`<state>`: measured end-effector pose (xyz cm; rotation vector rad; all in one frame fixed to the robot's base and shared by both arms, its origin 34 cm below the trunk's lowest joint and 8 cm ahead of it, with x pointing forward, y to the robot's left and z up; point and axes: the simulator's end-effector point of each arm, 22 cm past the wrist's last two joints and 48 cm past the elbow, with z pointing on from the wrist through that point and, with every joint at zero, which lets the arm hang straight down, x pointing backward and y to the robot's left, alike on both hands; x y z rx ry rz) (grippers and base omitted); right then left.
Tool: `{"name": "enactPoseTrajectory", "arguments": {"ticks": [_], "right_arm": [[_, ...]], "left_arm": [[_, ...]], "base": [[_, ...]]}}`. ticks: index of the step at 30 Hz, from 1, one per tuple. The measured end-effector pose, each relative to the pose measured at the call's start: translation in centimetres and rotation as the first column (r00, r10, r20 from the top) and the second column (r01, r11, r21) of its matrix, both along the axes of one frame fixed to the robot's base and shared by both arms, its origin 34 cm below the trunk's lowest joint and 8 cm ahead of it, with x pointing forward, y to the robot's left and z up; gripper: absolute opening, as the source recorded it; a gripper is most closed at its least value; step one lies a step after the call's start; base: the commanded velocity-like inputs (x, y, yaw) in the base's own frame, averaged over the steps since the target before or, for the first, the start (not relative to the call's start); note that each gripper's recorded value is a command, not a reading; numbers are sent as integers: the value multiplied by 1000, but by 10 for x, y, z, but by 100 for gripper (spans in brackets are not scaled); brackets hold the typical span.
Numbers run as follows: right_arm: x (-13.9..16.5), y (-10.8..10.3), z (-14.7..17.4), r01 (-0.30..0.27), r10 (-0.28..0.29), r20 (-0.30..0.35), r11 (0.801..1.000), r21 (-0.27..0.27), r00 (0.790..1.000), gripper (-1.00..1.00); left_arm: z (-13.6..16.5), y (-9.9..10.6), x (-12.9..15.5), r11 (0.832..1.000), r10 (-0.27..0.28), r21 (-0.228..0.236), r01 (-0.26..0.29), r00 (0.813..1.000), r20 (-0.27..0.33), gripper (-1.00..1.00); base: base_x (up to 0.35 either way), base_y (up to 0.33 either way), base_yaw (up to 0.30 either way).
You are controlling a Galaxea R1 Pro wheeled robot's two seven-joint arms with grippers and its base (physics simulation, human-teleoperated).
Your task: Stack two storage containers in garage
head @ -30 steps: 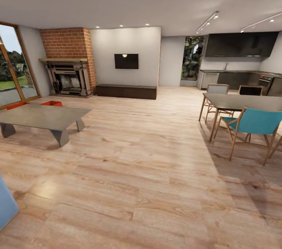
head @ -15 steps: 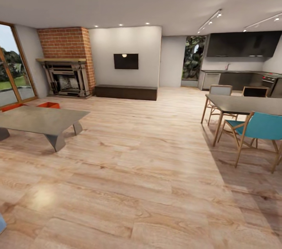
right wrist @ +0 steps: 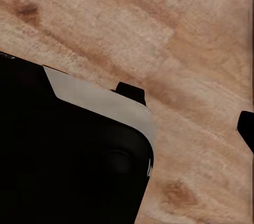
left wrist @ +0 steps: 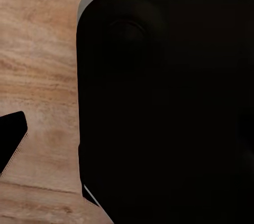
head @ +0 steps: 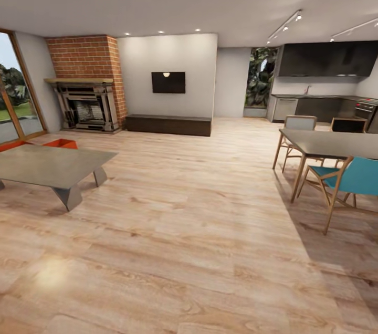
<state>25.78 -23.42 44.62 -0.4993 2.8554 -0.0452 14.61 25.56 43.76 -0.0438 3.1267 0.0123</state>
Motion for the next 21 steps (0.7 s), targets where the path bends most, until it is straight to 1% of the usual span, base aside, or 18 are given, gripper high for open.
{"name": "enactPoseTrajectory", "arguments": {"ticks": [21], "right_arm": [[0,0,0,-1,1,2,1000,0,1000,100]], "left_arm": [[0,0,0,1000,0,0,0,1000,0,100]], "base": [[322,0,0]]}}
